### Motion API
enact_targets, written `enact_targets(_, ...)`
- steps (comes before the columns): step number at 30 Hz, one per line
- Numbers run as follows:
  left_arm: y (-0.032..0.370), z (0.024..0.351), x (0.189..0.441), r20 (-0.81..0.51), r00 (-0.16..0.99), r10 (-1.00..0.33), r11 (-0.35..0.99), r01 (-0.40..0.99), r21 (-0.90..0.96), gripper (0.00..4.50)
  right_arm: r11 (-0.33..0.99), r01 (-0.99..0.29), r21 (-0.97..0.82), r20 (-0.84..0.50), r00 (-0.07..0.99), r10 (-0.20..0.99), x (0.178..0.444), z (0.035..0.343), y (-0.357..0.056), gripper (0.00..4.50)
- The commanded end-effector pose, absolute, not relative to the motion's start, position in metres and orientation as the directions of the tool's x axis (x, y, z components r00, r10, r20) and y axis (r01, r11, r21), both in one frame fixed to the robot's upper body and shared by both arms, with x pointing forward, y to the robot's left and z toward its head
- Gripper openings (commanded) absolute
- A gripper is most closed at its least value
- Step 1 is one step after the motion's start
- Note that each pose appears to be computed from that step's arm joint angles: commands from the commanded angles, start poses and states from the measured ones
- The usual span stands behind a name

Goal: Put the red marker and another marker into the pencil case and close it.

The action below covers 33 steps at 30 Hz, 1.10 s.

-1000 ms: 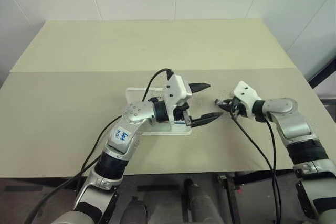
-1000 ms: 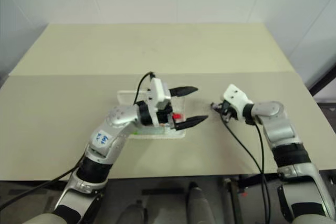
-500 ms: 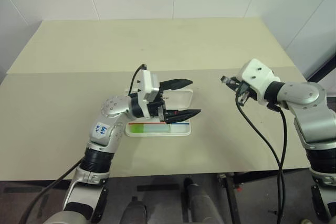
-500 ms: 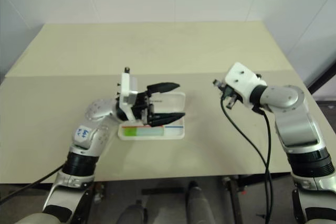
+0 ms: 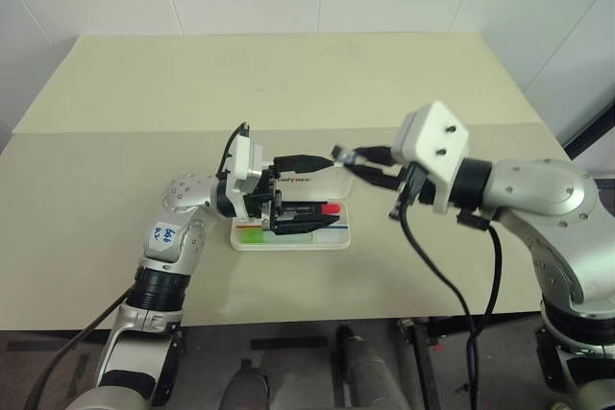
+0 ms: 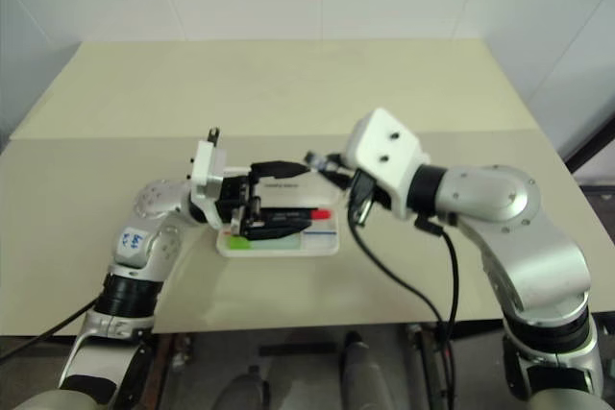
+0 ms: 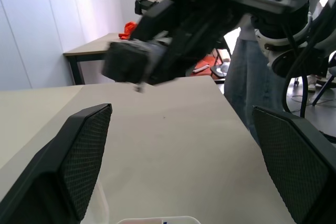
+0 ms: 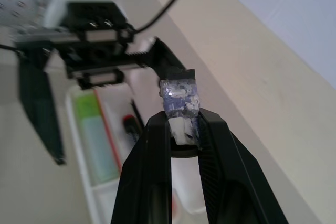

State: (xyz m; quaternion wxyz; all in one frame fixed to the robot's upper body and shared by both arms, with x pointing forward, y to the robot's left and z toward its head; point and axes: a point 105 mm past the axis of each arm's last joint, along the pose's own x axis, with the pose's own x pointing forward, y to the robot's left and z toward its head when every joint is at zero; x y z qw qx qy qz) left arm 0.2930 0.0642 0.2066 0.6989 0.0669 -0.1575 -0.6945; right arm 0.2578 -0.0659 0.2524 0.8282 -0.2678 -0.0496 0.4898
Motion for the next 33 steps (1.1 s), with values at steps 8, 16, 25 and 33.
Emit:
enact_targets(8, 0.074, 0.199, 0.295, 0.065, -0.026, -0.998, -0.002, 0.934, 0.356, 4.50, 0.293, -0.875, -0.386, -0.338, 0.429, 0.838, 0.250, 0.196, -0.061, 0.35)
enact_targets(16, 0.080, 0.195, 0.294, 0.036, -0.020, -0.999, -0.006, 0.936, 0.352, 4.50, 0.256, -0.897, -0.360, -0.402, 0.397, 0.825, 0.270, 0.169, -0.067, 0.35)
enact_targets(25, 0.078, 0.195, 0.292, 0.045, -0.010, -0.999, 0.007, 0.934, 0.357, 4.50, 0.200, -0.908, -0.368, -0.433, 0.358, 0.827, 0.288, 0.156, -0.061, 0.35)
enact_targets(33, 0.077, 0.196, 0.291, 0.058, 0.005, -0.998, 0.026, 0.933, 0.359, 4.50, 0.167, -0.917, -0.362, -0.448, 0.328, 0.831, 0.290, 0.152, -0.059, 0.35)
